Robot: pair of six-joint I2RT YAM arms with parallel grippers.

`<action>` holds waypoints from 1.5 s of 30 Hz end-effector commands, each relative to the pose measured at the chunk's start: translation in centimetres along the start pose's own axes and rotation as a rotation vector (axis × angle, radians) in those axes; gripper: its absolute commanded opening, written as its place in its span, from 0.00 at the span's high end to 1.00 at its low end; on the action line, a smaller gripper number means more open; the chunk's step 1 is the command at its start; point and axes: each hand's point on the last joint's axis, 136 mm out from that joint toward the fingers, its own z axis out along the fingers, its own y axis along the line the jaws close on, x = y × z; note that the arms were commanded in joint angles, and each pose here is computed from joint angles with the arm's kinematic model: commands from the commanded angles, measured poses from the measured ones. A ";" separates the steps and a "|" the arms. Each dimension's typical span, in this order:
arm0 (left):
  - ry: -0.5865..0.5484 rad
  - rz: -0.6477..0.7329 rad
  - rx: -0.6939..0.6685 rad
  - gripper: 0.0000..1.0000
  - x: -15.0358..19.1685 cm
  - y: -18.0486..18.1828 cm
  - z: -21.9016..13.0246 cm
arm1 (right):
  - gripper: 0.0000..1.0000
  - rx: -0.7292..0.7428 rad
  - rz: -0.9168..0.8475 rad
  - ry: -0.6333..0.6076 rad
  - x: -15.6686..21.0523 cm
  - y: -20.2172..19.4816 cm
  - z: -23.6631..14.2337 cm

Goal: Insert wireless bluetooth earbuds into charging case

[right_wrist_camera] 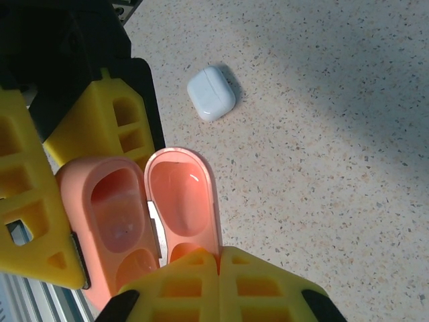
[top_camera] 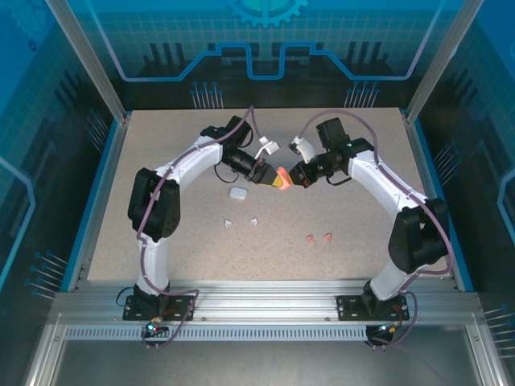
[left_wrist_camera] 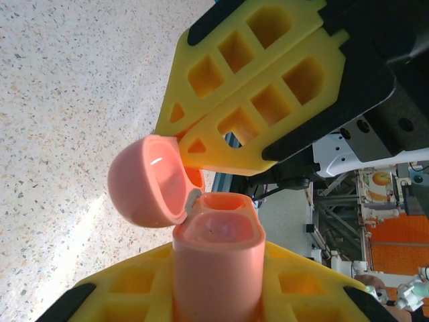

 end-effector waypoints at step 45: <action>-0.806 0.471 -0.614 1.00 0.4 -2.9 -8.1 | 0.37 0.485 0.435 0.395 16.4 -0.1 2.9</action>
